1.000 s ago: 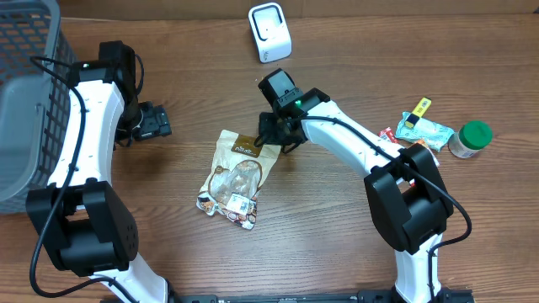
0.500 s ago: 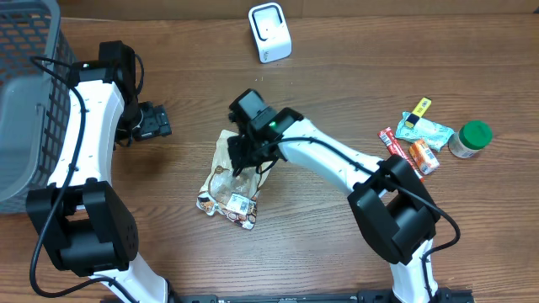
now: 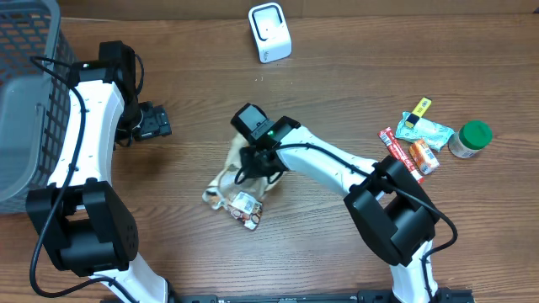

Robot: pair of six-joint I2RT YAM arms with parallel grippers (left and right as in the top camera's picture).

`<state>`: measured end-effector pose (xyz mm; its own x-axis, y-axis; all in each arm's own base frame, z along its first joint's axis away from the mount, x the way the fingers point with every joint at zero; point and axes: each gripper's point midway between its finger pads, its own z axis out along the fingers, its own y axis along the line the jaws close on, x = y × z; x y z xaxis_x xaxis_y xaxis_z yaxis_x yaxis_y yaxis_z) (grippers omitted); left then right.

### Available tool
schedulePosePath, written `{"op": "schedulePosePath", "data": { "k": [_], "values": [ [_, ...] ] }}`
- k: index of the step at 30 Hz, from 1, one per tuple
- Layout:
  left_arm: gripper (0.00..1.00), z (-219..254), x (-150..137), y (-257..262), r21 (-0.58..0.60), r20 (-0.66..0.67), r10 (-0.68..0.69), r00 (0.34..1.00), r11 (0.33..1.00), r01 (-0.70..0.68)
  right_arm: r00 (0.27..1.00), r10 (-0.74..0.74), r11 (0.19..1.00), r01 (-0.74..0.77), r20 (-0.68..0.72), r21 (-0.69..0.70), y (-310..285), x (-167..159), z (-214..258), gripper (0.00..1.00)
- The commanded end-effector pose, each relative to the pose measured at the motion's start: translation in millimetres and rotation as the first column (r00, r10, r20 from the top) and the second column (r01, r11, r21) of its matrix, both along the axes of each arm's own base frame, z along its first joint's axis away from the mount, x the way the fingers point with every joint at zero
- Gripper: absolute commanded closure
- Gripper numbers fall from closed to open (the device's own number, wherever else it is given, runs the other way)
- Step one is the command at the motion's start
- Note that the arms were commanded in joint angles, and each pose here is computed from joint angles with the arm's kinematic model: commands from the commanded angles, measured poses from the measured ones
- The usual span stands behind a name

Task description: Scan the item barcode

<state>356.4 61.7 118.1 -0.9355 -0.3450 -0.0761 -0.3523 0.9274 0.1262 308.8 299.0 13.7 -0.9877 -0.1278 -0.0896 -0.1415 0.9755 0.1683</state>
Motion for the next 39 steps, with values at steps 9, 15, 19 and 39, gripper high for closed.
{"op": "schedulePosePath", "data": {
  "k": [9,15,19,39],
  "values": [
    [0.00,1,4,-3,-0.003,0.004,-0.026,1.000,1.000,0.026,0.856,-0.503,0.855,0.475,-0.117,-0.207,-116,15,4,0.96],
    [0.00,1,4,-3,-0.003,0.004,-0.026,1.000,1.000,0.026,0.928,-0.366,0.928,0.359,-0.071,-0.096,-108,23,52,0.96],
    [0.00,1,4,-3,-0.003,0.004,-0.026,1.000,1.000,0.026,0.956,-0.276,0.960,0.270,-0.102,-0.072,-99,9,62,0.96],
    [0.00,3,28,-1,0.007,0.103,-0.025,0.994,1.000,0.025,0.983,-0.170,0.985,0.168,-0.070,-0.030,-56,-23,10,0.91]
  ]
}}
